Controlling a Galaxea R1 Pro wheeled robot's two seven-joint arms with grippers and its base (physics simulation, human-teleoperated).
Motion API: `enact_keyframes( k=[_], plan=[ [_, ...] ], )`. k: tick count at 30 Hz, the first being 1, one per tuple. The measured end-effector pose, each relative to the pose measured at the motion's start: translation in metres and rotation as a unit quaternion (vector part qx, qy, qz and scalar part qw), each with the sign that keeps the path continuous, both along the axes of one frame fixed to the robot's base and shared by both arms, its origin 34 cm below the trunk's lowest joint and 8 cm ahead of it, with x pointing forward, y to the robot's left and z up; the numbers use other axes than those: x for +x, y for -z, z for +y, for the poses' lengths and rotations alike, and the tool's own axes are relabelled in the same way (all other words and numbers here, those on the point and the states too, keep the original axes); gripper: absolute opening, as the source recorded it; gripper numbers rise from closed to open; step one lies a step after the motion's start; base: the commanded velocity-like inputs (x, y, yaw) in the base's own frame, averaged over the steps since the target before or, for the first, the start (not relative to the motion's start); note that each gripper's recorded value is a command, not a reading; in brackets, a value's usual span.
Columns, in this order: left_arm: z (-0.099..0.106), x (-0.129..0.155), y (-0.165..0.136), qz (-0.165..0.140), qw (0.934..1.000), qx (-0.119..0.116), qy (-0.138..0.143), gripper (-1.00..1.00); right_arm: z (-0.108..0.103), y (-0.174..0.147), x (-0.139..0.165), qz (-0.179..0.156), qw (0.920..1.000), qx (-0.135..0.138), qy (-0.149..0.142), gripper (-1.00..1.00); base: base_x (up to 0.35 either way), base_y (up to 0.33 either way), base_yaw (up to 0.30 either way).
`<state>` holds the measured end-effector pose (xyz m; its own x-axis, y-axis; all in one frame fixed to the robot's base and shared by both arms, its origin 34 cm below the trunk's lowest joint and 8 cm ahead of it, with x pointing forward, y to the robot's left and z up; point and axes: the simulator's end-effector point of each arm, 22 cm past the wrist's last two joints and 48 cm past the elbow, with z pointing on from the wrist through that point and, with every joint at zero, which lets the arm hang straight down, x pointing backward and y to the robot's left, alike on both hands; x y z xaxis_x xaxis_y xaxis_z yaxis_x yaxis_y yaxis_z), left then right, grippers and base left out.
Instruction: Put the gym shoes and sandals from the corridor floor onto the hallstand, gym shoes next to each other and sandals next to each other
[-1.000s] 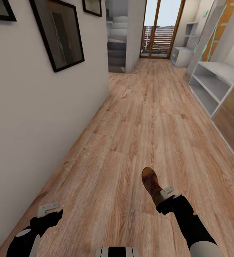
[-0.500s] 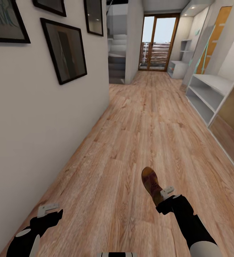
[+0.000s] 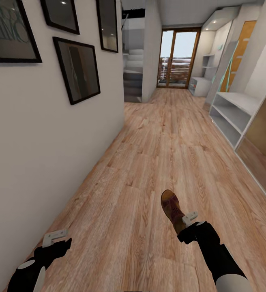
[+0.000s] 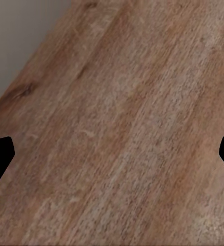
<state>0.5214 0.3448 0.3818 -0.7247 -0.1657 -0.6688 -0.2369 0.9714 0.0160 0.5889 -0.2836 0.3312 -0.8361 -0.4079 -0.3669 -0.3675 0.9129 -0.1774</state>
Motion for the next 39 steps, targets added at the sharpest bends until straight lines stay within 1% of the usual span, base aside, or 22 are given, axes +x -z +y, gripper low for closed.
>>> enact_keyframes(
  k=[39],
  plan=[
    [0.0,0.021,-0.086,0.001,1.0,0.0,0.0,1.0,0.001,-0.086,0.021,0.001,1.0,0.0,0.0,-1.0,0.0,0.0,0.0]
  ],
)
